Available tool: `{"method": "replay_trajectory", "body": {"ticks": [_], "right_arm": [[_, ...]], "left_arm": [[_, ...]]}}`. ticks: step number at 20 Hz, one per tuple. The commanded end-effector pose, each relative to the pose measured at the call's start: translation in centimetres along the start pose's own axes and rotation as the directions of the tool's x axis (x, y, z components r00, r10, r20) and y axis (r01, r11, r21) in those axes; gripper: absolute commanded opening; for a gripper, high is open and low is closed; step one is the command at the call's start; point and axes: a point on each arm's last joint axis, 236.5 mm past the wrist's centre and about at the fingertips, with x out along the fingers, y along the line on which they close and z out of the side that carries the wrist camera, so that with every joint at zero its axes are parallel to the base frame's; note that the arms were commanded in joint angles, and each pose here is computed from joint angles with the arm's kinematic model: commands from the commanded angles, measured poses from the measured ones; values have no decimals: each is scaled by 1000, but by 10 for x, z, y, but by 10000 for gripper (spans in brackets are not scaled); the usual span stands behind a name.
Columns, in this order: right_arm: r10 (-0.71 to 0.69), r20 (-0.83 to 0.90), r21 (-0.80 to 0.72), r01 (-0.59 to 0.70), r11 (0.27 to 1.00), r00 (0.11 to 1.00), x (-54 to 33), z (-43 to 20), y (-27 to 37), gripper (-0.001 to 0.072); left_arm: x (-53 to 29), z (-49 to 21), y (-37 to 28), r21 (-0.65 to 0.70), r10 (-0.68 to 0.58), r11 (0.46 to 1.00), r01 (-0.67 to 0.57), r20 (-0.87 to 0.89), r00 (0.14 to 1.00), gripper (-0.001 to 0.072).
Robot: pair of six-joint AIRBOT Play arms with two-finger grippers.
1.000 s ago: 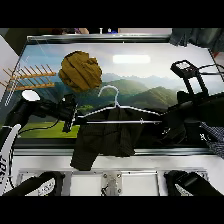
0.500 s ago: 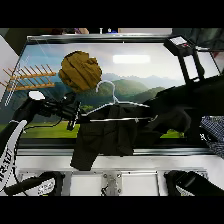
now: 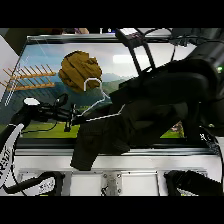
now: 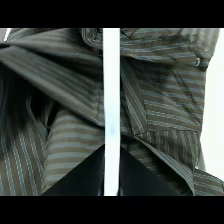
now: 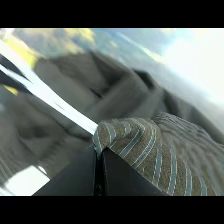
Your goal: Fold the clothes and pants, and hang the long-sleeved shirts on hangers.
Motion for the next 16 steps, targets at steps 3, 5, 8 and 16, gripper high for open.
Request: {"method": "replay_trajectory", "body": {"ticks": [3,5,8,16], "right_arm": [[56,57,-13,-55,998,997,26,20,33,22],[58,43,-20,-58,998,997,32,18,37,22],[58,40,-21,-57,998,998,33,17,38,23],[49,-3,4,-49,999,999,26,8,24,497]], "left_arm": [[-4,-2,4,8,23,1000,-23,10,1000,13],[-8,5,7,20,22,1000,-22,12,1000,13],[-13,12,8,35,15,999,-15,8,1000,14],[-14,14,7,35,9,999,-9,10,1000,14]]}}
